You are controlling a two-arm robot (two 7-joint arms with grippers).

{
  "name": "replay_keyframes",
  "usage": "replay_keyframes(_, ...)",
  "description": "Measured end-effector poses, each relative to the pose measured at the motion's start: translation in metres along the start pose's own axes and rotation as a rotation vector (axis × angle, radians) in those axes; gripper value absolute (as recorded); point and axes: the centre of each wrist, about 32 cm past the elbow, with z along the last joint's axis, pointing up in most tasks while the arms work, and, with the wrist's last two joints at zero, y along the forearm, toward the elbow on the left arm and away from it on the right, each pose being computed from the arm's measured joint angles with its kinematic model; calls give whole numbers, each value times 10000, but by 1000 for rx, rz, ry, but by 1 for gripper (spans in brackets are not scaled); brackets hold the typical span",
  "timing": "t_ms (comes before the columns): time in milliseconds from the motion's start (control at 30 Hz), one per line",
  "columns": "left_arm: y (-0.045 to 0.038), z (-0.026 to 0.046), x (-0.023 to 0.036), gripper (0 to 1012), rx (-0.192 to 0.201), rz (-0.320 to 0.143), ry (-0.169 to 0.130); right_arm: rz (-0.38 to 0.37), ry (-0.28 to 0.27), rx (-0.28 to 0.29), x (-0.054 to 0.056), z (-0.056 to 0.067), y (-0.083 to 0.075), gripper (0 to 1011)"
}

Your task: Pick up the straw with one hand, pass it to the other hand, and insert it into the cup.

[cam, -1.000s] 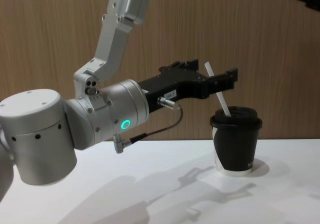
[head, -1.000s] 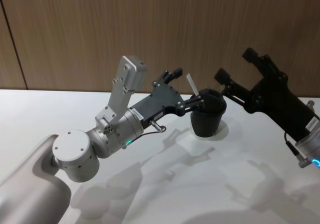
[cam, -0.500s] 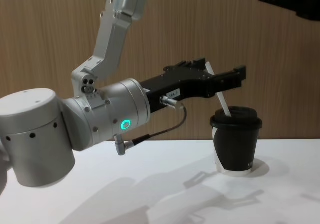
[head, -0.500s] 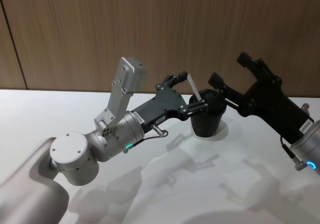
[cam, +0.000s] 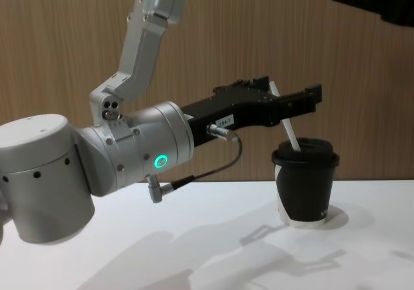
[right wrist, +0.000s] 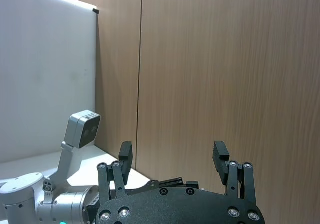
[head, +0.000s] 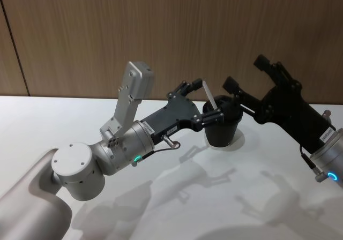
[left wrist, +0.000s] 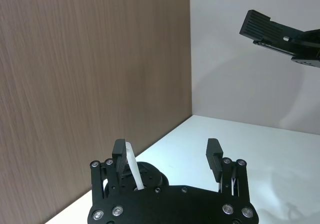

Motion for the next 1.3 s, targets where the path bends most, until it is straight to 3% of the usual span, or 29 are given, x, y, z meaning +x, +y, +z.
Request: replay_keyframes(1300, 19, 4, -8, 1003, 2, -3, 10, -1, -6, 12, 1, -9, -6, 1001)
